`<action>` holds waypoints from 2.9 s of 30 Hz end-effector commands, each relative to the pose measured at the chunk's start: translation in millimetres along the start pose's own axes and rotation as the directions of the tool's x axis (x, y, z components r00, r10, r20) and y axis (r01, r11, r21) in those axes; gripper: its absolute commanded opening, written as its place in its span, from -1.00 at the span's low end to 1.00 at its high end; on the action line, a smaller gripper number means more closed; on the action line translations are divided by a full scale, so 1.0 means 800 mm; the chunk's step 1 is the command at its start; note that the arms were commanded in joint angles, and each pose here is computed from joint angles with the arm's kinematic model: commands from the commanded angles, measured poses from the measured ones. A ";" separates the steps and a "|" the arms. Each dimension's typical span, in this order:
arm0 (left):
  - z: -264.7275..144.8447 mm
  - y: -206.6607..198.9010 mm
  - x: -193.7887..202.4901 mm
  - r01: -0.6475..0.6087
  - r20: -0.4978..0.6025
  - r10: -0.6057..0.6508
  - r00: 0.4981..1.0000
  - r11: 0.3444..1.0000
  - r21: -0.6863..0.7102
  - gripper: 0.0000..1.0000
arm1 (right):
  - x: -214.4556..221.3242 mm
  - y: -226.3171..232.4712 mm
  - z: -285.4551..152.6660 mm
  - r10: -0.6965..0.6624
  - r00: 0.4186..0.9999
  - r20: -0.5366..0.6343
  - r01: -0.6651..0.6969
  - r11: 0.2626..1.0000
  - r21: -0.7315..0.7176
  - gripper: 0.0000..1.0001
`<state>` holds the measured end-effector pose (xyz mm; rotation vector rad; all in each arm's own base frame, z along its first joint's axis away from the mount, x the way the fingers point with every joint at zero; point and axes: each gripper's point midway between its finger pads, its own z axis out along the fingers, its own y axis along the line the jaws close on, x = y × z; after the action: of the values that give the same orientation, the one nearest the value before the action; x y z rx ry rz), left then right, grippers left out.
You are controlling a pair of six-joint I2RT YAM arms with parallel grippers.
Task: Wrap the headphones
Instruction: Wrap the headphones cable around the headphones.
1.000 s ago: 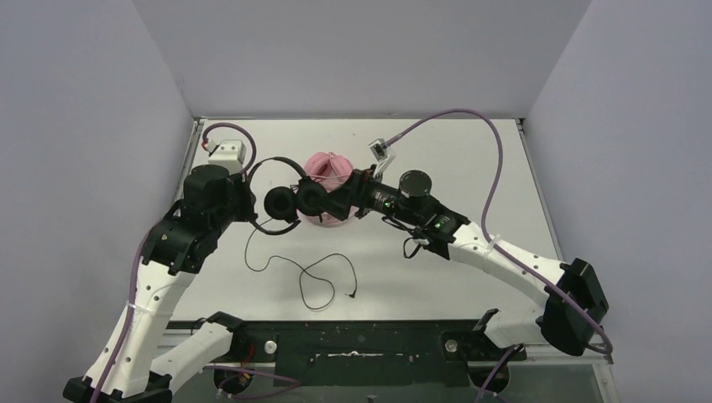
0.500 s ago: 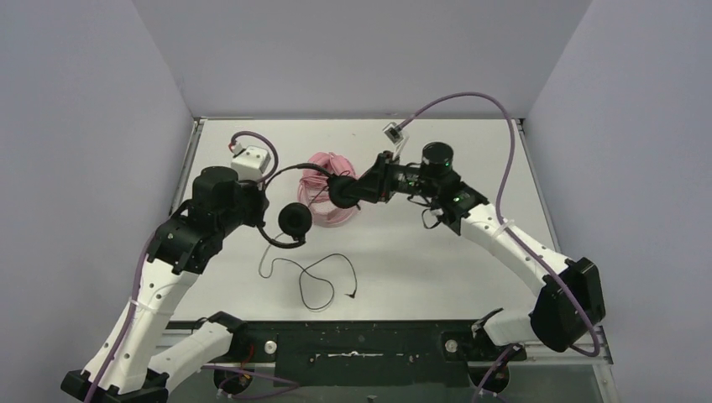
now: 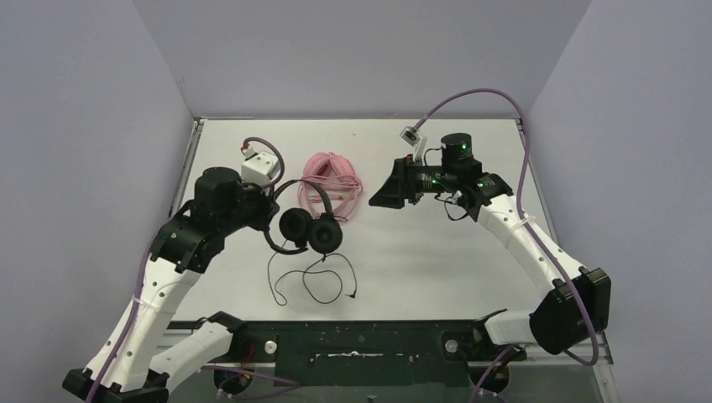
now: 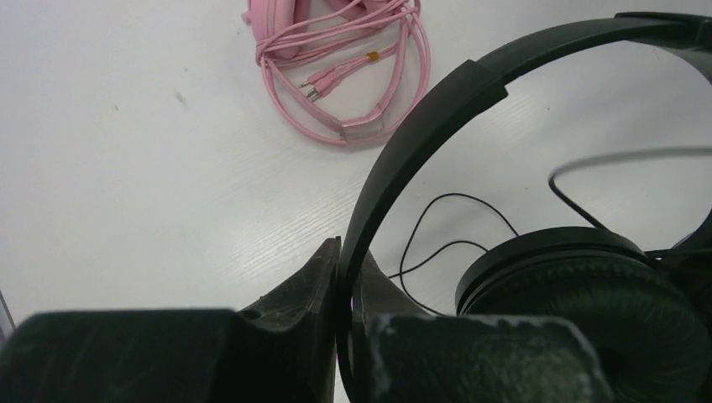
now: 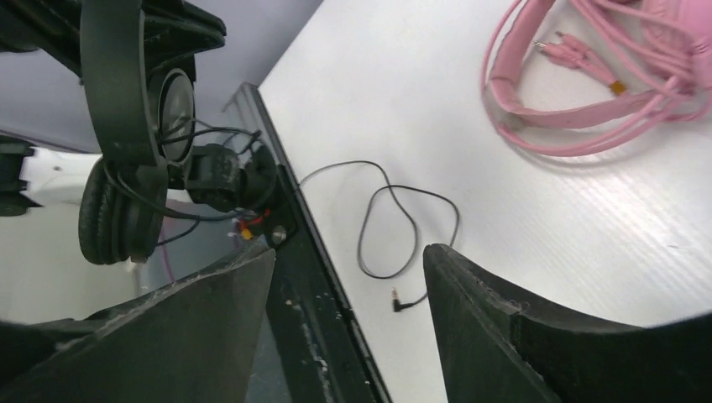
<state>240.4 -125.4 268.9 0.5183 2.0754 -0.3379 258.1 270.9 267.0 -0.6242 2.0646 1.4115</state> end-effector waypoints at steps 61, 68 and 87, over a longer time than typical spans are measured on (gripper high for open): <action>-0.027 -0.057 -0.091 0.583 -0.116 -0.605 0.788 0.671 0.458 -1.00 | -0.100 0.080 0.121 -0.450 0.674 0.586 0.463 0.875 0.141 -0.94; -0.030 -0.033 -0.093 0.529 0.019 -0.578 0.816 0.758 0.381 -1.00 | -0.052 -0.055 -0.019 -0.439 0.794 0.420 0.177 0.828 0.532 -1.00; -0.032 0.007 -0.079 0.358 0.205 -0.398 0.894 0.911 0.205 -1.00 | 0.024 -0.133 -0.190 -0.315 0.949 0.030 0.101 0.393 0.914 -1.00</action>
<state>248.7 -140.8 312.4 0.1051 2.0486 -0.9268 290.6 126.3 221.5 -0.2604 2.0562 0.1938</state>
